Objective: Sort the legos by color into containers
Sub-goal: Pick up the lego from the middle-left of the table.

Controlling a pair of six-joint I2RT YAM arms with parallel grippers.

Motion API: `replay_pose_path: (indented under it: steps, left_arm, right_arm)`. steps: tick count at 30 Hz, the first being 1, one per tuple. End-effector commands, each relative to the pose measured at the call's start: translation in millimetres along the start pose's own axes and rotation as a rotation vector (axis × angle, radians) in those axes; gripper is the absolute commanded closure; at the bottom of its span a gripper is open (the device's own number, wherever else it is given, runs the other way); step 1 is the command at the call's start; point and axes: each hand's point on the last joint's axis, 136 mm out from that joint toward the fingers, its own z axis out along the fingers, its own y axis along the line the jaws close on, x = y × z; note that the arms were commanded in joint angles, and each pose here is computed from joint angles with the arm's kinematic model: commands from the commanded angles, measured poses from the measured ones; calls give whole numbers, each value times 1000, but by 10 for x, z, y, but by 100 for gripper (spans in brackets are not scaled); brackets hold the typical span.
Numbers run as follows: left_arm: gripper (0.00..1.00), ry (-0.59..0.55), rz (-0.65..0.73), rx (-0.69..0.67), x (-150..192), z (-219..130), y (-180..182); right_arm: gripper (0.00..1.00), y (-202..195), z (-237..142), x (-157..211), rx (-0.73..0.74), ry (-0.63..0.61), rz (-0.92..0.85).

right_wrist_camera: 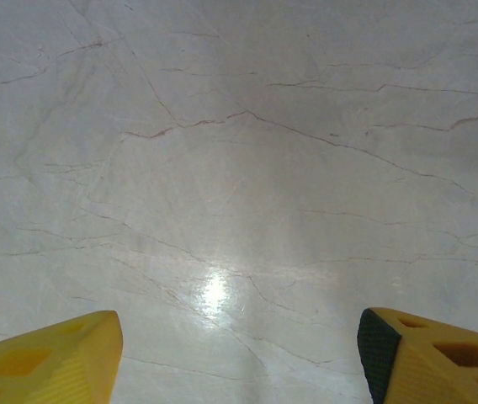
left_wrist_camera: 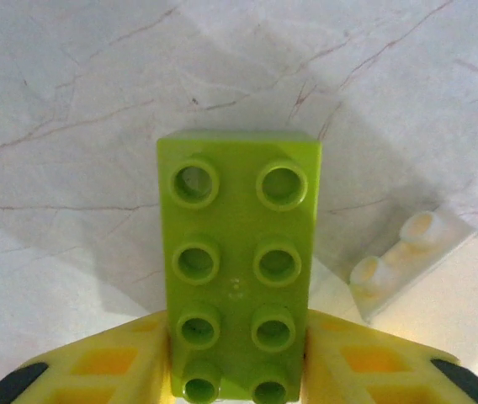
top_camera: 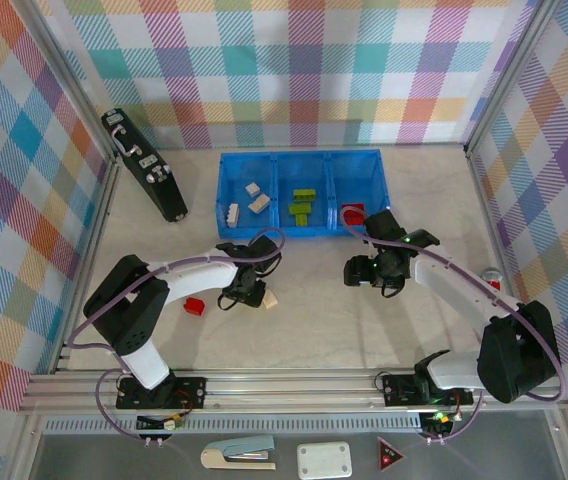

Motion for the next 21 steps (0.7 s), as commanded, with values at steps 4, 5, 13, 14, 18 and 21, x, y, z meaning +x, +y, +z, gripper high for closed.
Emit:
replay_pose_path:
  steps: [4,5,13,14,18,21]
  left_arm:
    - [66,-29,3,-4,-164,-69,5]
    - [65,-34,2,-1,-187,-93,3]
    - [66,-76,5,48,-450,-327,-125]
    - [66,-86,5,56,-501,-366,-146]
    - [66,-120,10,81,-693,-506,-230]
    - [66,-142,11,104,-856,-594,-303]
  right_arm:
    - [25,1,-66,23,9,4,12]
    - [25,8,-76,15,6,1,11]
    - [25,-11,-134,-7,23,-6,6]
    - [25,-16,-146,-9,26,-8,6]
    - [25,-49,-207,8,38,-19,8]
    - [25,-87,-248,30,52,-26,7]
